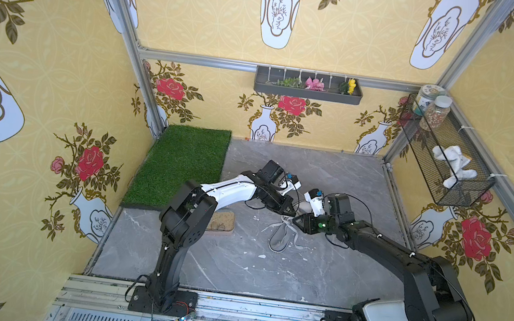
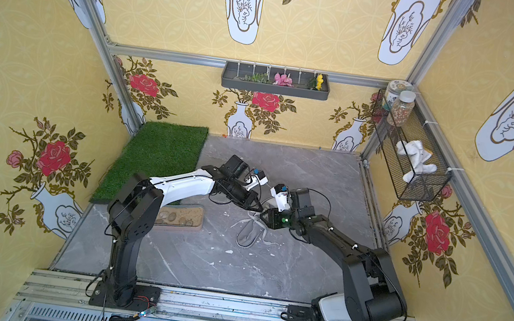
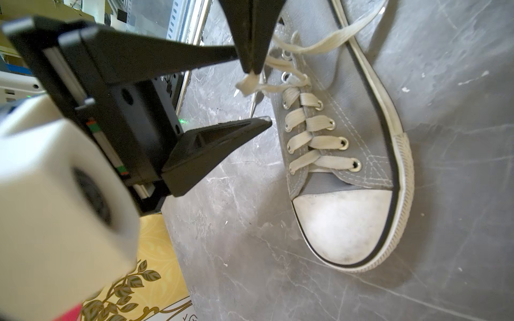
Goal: Tie the shoes
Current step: Cross the shoelace with the shoelace.
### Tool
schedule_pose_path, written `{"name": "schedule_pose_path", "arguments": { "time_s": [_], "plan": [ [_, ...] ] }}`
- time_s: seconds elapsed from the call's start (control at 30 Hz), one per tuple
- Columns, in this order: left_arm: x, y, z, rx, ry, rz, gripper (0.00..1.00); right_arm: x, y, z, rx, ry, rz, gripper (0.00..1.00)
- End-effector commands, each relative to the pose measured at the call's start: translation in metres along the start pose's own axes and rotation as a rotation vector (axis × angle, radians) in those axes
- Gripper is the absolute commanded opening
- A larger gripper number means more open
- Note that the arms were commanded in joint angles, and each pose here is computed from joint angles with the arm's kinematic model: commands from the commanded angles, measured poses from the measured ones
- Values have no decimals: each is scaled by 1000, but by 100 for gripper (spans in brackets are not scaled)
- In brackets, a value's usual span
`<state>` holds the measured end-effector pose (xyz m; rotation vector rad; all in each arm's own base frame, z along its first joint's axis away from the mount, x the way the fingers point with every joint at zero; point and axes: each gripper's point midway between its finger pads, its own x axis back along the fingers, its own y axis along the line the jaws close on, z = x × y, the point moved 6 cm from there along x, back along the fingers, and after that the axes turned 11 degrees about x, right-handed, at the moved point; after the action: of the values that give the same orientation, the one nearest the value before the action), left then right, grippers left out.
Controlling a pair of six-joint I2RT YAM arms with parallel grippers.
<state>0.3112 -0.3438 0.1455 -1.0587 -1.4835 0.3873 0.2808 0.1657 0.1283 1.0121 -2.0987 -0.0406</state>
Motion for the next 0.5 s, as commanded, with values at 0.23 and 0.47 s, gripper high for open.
{"name": "schedule_pose_path", "arguments": {
  "time_s": [0.23,0.47],
  "plan": [
    [-4,2,0,21,21,19,0,-6,2,-14,67,-53,-33,38],
    [-4,1,-1,34,29,22,0,-8,3,-13,65,-54,-48,18]
  ]
}}
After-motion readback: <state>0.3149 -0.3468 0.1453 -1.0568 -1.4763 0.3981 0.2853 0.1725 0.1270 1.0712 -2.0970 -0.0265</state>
